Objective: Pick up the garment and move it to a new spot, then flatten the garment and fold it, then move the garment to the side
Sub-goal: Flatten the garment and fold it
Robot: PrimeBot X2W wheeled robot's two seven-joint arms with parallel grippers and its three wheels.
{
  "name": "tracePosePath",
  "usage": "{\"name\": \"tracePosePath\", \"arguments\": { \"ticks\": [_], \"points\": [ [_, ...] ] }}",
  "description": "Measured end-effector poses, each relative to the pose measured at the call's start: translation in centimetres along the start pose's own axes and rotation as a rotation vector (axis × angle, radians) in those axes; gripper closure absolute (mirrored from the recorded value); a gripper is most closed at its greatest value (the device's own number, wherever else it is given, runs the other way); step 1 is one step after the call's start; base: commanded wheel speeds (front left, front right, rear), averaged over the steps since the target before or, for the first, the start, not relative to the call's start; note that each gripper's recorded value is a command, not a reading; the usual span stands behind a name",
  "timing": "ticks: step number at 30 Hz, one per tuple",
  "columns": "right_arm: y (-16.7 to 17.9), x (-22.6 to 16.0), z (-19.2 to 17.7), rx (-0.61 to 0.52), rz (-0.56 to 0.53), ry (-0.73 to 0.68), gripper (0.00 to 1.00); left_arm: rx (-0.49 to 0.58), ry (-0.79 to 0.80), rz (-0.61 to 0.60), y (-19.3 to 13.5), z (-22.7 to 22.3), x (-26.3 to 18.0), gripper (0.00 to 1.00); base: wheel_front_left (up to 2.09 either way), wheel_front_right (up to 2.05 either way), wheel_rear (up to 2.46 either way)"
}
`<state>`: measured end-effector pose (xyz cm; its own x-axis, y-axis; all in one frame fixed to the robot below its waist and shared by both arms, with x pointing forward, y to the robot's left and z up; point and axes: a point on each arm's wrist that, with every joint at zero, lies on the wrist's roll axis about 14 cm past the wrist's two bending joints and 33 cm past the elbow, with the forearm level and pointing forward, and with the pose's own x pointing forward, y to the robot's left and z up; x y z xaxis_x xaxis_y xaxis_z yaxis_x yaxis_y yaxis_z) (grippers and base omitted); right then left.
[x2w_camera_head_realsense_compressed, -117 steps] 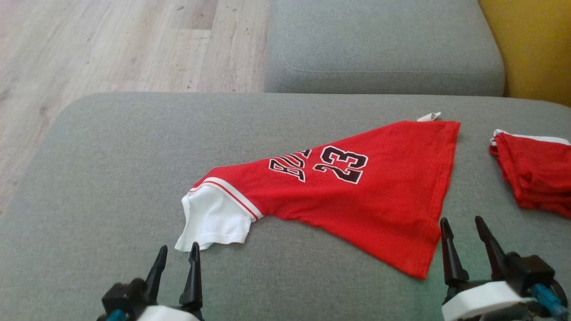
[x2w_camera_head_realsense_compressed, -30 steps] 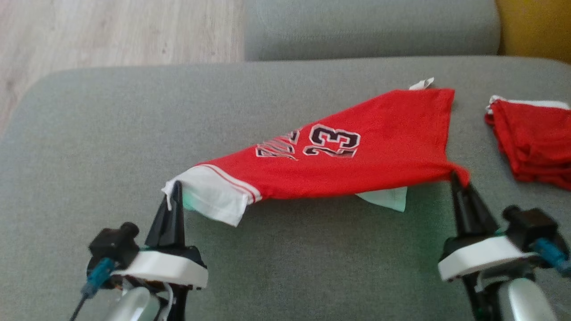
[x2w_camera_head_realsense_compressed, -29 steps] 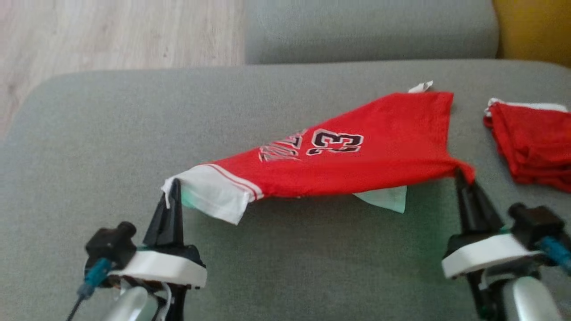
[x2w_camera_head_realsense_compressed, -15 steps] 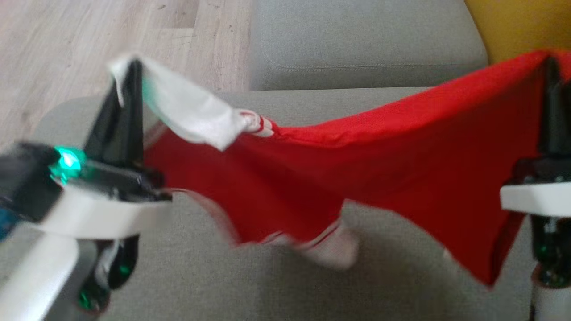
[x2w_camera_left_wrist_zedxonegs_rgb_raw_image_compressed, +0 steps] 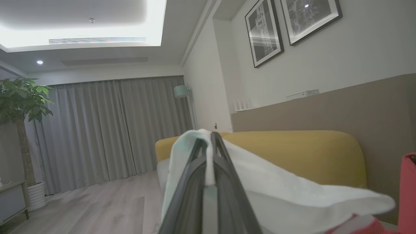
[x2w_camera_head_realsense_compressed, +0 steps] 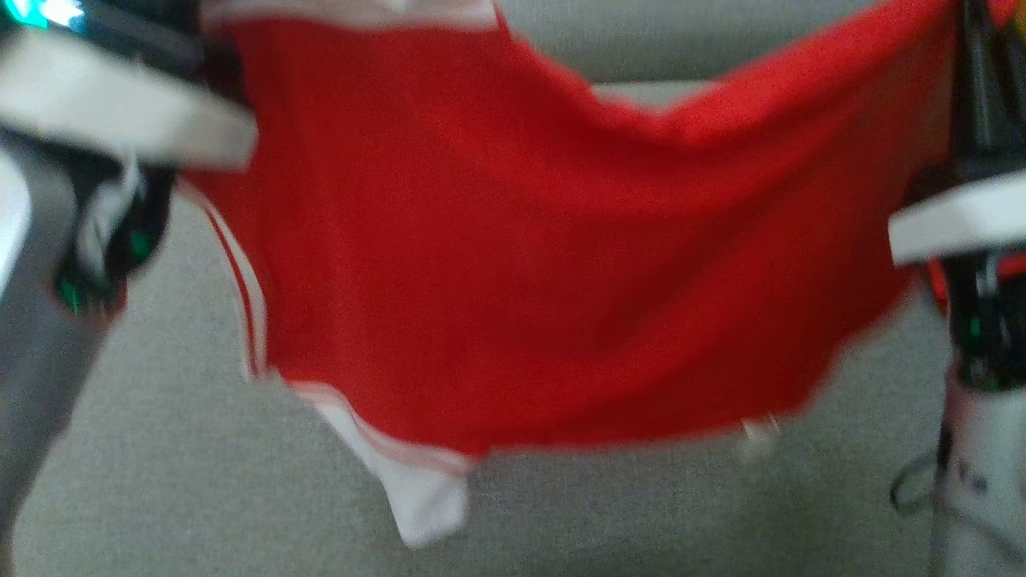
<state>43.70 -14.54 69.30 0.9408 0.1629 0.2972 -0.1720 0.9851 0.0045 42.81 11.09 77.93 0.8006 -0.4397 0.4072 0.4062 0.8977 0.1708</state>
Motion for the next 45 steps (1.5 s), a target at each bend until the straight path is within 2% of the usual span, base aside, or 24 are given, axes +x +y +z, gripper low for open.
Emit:
{"name": "tracePosePath", "arguments": {
  "ticks": [4, 11, 16, 20, 25, 26, 27, 34, 38, 45],
  "points": [
    [-0.2, 5.2, -1.9, -0.035, 0.016, 0.049, 1.0, -0.076, 0.051, 0.043, 2.7, -2.7, 4.9, 1.0, 0.0, 0.0, 0.0],
    [0.2, 14.7, -4.9, -0.156, 0.045, 0.09, 1.0, 0.02, 0.061, 0.139, 8.4, -6.4, 11.8, 1.0, 0.0, 0.0, 0.0],
    [-0.4, 17.9, -7.5, -0.215, 0.031, 0.142, 1.0, 0.027, 0.049, 0.146, 8.3, -8.3, 14.2, 1.0, 0.0, 0.0, 0.0],
    [-0.5, 19.5, -10.4, -0.242, 0.034, 0.182, 1.0, -0.002, 0.104, 0.151, 8.5, -12.5, 14.1, 1.0, 0.0, 0.0, 0.0],
    [-0.4, 19.2, -18.3, -0.225, 0.052, 0.314, 1.0, -0.094, 0.17, 0.132, 7.5, -19.0, 13.5, 1.0, 0.0, 0.0, 0.0],
    [-0.4, 19.2, -18.3, -0.225, 0.052, 0.314, 1.0, -0.094, 0.17, 0.132, 7.5, -19.0, 13.5, 1.0, 0.0, 0.0, 0.0],
    [-0.4, 19.0, -19.8, -0.218, 0.056, 0.337, 1.0, -0.119, 0.182, 0.131, 7.1, -20.4, 13.1, 1.0, 0.0, 0.0, 0.0],
    [0.7, 15.1, -28.8, -0.169, 0.101, 0.459, 1.0, -0.268, 0.316, 0.167, 5.5, -30.0, 7.1, 1.0, 0.0, 0.0, 0.0],
    [0.5, 13.0, -30.3, -0.12, 0.092, 0.47, 1.0, -0.323, 0.329, 0.16, 4.0, -31.5, 4.5, 1.0, 0.0, 0.0, 0.0],
    [0.7, 8.8, -29.8, -0.035, 0.074, 0.457, 1.0, -0.412, 0.328, 0.224, 2.4, -30.8, -1.2, 1.0, 0.0, 0.0, 0.0]
  ]
}}
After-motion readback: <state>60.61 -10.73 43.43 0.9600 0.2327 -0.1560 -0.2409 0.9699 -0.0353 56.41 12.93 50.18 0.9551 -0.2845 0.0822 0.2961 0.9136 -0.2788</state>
